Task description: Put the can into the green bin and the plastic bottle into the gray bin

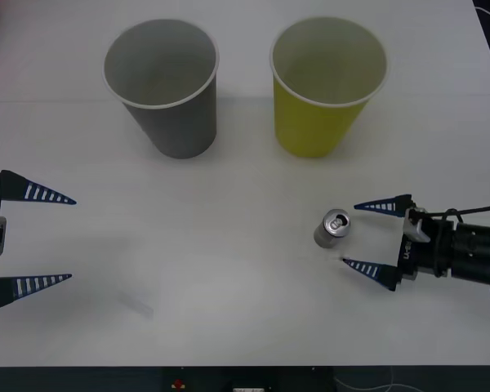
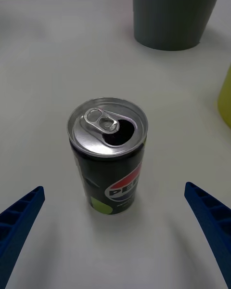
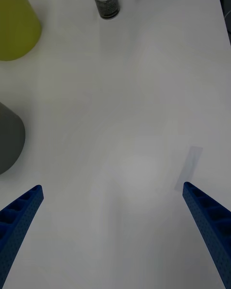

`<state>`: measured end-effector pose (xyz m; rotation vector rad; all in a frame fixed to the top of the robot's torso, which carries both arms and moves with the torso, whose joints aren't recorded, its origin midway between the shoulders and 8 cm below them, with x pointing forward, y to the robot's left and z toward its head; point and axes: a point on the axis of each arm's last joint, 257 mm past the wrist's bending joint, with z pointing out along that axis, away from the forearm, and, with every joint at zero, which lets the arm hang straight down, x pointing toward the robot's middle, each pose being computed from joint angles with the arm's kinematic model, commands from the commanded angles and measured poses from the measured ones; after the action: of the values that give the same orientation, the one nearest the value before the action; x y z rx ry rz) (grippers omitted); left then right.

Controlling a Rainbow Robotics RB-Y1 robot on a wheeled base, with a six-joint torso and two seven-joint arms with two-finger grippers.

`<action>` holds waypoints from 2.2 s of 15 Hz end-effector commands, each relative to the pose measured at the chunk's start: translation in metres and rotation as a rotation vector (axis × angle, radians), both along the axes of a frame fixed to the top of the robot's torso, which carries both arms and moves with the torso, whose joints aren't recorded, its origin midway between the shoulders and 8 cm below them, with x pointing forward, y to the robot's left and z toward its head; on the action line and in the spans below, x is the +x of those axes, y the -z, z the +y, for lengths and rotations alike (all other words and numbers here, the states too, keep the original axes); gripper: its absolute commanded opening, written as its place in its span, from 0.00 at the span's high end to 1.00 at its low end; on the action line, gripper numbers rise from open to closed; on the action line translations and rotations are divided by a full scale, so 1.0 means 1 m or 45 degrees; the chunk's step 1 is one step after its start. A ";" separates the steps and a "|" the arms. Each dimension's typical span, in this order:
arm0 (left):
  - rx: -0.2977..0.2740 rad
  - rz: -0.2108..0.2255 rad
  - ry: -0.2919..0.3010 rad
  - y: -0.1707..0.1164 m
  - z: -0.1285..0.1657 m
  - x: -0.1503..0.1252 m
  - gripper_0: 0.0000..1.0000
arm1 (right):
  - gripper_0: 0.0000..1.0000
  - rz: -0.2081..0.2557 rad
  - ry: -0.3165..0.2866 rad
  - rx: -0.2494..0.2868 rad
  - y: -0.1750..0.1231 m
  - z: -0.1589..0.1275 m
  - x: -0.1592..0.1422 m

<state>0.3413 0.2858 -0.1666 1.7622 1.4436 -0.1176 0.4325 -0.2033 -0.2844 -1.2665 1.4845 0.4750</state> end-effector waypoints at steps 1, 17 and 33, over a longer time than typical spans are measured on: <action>0.000 0.000 0.000 0.000 0.000 0.000 0.00 | 0.00 0.011 0.004 0.053 0.004 0.014 0.010; 0.000 0.000 0.000 0.000 0.000 0.000 0.00 | 1.00 0.021 -0.004 0.156 0.007 0.046 0.017; 0.000 0.000 0.000 0.000 0.000 0.000 0.00 | 1.00 0.140 -0.056 0.149 -0.027 0.037 0.001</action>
<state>0.3413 0.2858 -0.1666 1.7623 1.4435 -0.1176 0.4362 -0.1644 -0.2618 -1.2029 1.4858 0.6502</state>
